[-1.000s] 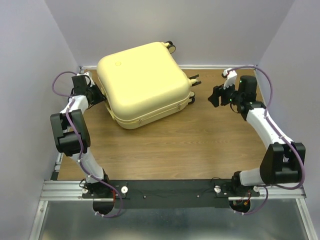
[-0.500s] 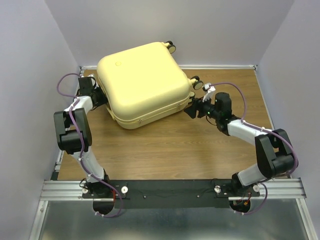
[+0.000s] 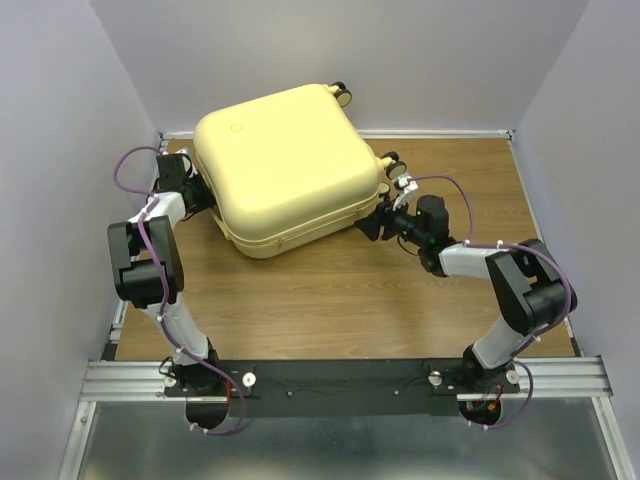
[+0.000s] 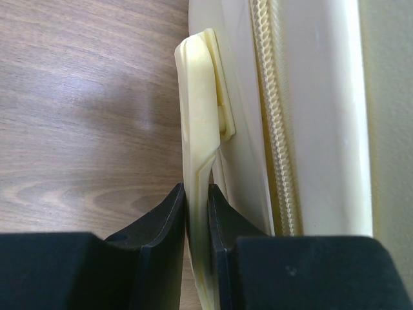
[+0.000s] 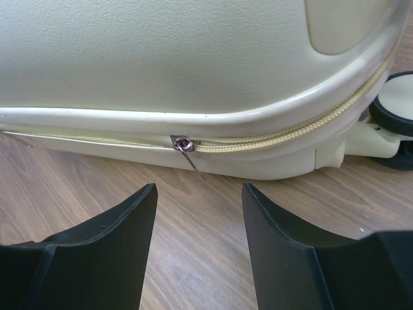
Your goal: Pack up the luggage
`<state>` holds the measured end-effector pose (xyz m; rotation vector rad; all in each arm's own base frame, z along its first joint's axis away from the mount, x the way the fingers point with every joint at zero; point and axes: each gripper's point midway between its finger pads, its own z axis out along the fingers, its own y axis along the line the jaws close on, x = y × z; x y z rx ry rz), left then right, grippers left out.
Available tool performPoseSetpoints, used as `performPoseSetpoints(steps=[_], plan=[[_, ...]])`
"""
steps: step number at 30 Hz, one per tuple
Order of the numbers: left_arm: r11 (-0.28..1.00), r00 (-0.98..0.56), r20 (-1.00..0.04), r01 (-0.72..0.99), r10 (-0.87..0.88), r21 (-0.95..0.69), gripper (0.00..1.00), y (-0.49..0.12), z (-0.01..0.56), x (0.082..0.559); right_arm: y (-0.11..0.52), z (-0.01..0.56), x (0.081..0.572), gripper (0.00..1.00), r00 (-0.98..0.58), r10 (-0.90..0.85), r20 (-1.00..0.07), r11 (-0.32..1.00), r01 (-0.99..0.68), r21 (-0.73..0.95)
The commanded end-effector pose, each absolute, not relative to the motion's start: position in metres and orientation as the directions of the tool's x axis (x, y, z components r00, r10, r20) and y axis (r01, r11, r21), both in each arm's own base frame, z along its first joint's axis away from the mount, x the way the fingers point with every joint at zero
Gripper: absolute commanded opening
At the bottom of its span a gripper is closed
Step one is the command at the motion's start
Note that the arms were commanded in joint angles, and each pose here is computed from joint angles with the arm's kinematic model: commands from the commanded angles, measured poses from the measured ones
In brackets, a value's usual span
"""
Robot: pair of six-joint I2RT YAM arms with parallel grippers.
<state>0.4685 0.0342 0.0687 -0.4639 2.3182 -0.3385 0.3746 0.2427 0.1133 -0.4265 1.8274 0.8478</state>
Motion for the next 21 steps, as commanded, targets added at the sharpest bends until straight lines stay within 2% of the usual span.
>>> performPoseSetpoints(steps=[1, 4, 21], plan=[[0.909, -0.774, -0.492, -0.26, -0.398, -0.325, 0.22, 0.029, 0.019, 0.434, 0.257, 0.122, 0.383, 0.62, -0.358, 0.129, -0.925, 0.675, -0.651, 0.346], [0.908, -0.775, -0.489, -0.263, -0.399, -0.325, 0.22, 0.028, 0.017, 0.433, 0.266, 0.122, 0.381, 0.57, -0.359, 0.126, -0.925, 0.659, -0.667, 0.348], [0.912, -0.781, -0.486, -0.259, -0.392, -0.319, 0.19, 0.029, 0.014, 0.433, 0.265, 0.12, 0.398, 0.42, -0.348, 0.176, -0.921, 0.7, -0.613, 0.366]])
